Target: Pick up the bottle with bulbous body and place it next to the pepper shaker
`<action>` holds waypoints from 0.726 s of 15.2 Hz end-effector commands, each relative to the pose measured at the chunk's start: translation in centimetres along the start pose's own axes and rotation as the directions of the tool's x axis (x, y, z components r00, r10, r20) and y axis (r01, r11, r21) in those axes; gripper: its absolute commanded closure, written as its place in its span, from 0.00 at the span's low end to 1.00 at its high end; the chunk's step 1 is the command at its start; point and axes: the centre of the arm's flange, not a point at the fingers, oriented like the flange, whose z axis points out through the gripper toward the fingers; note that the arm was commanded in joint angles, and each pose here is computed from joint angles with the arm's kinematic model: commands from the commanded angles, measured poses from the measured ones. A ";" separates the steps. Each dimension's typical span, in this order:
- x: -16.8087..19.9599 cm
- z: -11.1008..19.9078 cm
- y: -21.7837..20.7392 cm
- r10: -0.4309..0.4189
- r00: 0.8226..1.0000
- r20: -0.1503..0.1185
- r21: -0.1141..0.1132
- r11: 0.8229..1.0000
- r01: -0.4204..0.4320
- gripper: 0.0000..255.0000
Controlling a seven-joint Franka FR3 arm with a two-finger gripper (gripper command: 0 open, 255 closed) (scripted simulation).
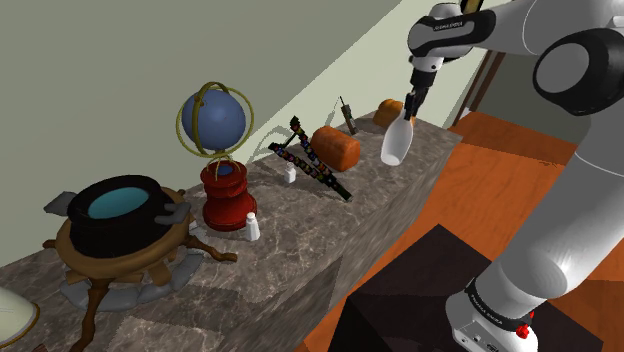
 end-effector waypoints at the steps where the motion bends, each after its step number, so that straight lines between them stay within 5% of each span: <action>1: -0.1 -1.1 0.0 0.000 1.000 0.000 0.000 1.000 0.000 1.00; 11: -0.2 -6.4 -0.1 0.000 1.000 0.000 0.000 1.000 0.000 1.00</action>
